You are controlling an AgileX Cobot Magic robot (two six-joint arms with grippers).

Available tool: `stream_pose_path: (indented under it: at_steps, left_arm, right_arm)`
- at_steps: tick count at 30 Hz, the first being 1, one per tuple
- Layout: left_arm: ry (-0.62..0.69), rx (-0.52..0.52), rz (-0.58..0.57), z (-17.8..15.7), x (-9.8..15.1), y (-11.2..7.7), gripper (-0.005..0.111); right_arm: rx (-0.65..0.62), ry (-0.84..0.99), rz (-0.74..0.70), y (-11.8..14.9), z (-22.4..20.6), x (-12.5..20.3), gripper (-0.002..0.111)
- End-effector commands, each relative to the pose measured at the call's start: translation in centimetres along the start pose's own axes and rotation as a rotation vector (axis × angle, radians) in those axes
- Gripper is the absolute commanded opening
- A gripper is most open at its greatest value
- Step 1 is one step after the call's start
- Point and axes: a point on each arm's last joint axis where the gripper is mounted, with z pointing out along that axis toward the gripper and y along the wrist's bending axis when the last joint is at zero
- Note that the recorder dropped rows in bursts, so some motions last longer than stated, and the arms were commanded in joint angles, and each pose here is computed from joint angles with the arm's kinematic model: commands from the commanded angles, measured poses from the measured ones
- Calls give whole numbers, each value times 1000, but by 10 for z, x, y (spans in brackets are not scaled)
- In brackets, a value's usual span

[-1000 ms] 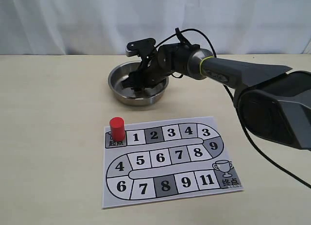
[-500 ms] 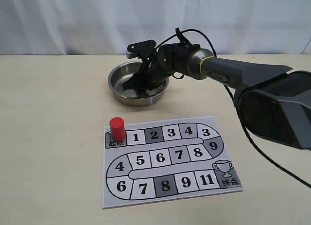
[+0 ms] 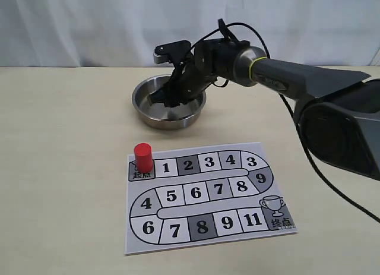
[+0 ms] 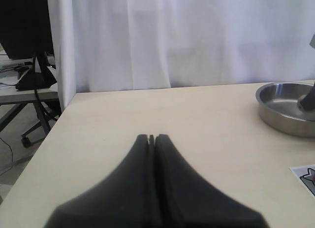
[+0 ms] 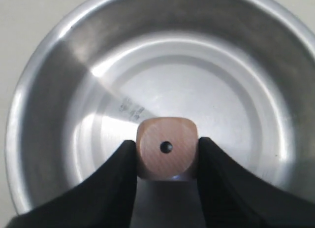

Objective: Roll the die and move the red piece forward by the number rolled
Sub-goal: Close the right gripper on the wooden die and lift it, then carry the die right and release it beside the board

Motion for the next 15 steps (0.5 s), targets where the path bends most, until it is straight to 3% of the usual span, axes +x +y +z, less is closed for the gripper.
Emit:
stream_pose_path:
  at_steps: [1, 9, 15]
  left_arm:
    - [-19, 2, -12, -1, -3, 0, 0]
    - [-19, 2, -12, -1, -3, 0, 0]
    - [-19, 2, -12, -1, -3, 0, 0]
  right_arm:
    - [0, -3, 3, 1, -25, -13, 4]
    - [48, 25, 10, -1, -63, -23, 4]
    - [96, 65, -21, -8, -90, -9, 4]
